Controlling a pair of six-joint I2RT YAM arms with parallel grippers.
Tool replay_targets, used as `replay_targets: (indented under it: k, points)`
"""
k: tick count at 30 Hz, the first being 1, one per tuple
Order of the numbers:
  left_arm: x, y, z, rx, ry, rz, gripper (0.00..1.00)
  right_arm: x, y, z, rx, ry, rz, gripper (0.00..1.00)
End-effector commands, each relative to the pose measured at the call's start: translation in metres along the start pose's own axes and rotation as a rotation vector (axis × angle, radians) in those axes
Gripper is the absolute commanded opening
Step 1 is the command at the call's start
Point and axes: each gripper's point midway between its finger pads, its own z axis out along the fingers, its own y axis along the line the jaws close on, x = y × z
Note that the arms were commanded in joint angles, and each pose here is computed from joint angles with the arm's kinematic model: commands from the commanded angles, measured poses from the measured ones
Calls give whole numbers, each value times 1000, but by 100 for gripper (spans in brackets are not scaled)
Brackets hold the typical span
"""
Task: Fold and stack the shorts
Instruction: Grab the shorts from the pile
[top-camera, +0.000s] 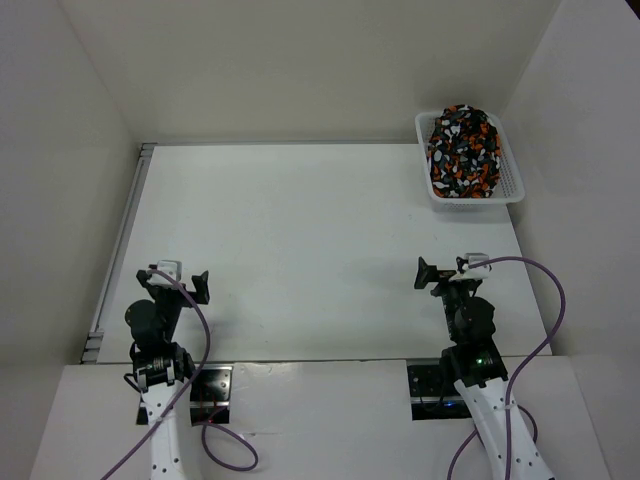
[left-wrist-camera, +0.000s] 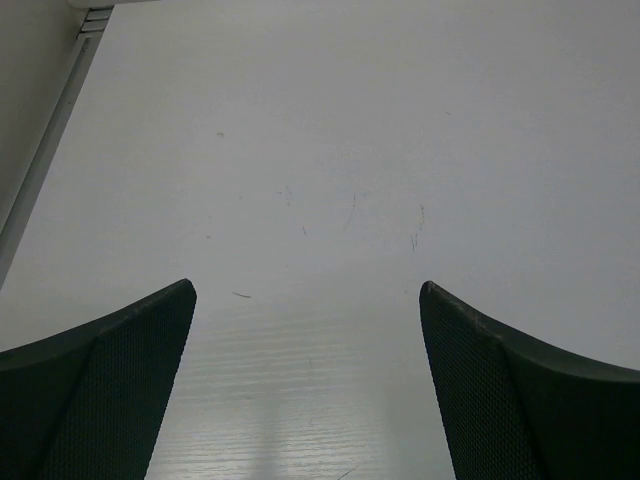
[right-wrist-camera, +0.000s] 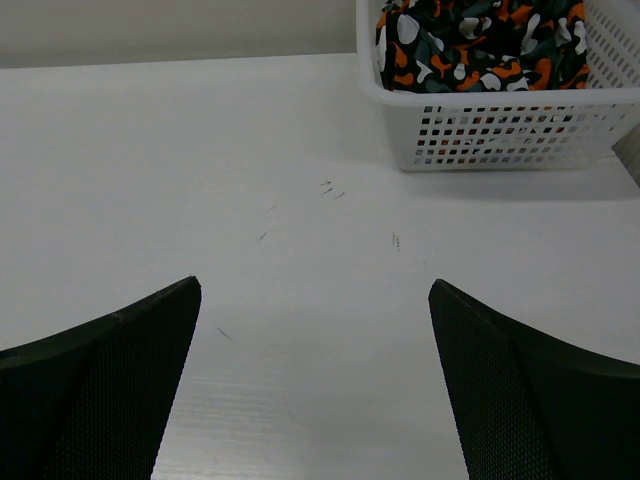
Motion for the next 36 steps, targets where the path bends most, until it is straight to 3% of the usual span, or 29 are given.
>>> replay_targets:
  k: [1,4,5,6,7,9,10,11,12,13,14,15,17,19,20,21,22,23,24,25,26,28,29,30,31,32,33,35,36]
  points:
    - [-2,-3,1,18,-39,18,99,13,-3,1,9,15,-12,100]
    - [-9,-14,-1,82,-49,21,99,14,-1,1,-7,16,-32,100]
    - [-9,-40,-7,226,-35,12,99,14,1,1,-19,17,-32,100]
    - [-9,-61,-14,347,-30,6,99,8,5,1,-56,5,-89,100]
    - [-11,-66,-18,375,-22,-1,99,6,31,-2,-244,-24,-270,100]
    - [-25,-92,-32,532,-57,16,99,-20,52,-4,-368,-166,-404,100]
    - [-7,-109,-47,630,37,-65,99,-29,56,-4,-409,-259,-638,100]
    - [9,-133,-74,763,147,-185,99,13,90,-25,-741,-275,-1001,100]
    - [19,-135,-69,789,131,-169,99,33,86,-25,-797,-374,-1469,100]
    - [-1,-123,-48,757,-42,-8,99,29,81,-20,-764,-466,-1815,98]
    - [-3,-123,-45,754,-69,18,99,10,89,-21,-727,-524,-1730,99]
    - [-10,-123,-46,762,-85,32,99,-37,95,-21,-588,-669,-1668,99]
    - [-29,-128,-47,794,-179,114,99,-83,99,-25,-473,-797,-1635,99]
    - [-43,-132,-46,814,-205,135,99,-83,99,-11,-520,-721,-1613,99]
    - [-48,-131,-43,810,-194,123,99,-117,97,-3,-479,-706,-1601,99]
    - [-55,-125,-34,760,-190,116,99,-127,96,11,-487,-651,-1578,99]
    - [-45,-126,-25,762,-103,52,99,-104,96,48,-573,-486,-1527,99]
    - [-46,-123,-16,734,-66,30,99,-159,98,72,-506,-458,-1358,99]
    - [-62,-111,-2,641,-16,7,99,-174,81,104,-385,-316,-1242,99]
    - [-49,-114,9,635,116,-47,99,-127,75,158,-389,-74,-1111,99]
    - [-45,-112,14,603,210,-73,99,-195,39,200,-153,-43,-836,99]
    - [-73,-106,52,496,284,-36,99,-108,-2,264,-151,324,-654,99]
    - [-80,-101,70,437,312,-19,99,-153,-14,294,-70,272,-467,99]
    - [-51,-96,94,376,464,-16,99,-144,-50,309,-19,321,-372,95]
    - [-97,-74,130,247,414,19,99,-123,-64,334,-4,394,-300,89]
    - [-99,-61,149,200,460,16,99,-112,-71,344,27,425,-209,88]
    - [-53,-53,159,190,667,-11,99,-101,-79,353,42,455,-177,88]
    - [-69,-52,179,263,704,-82,99,-75,-83,375,61,499,-128,88]
    - [-53,-62,177,315,764,-114,99,-69,-83,381,64,501,-114,88]
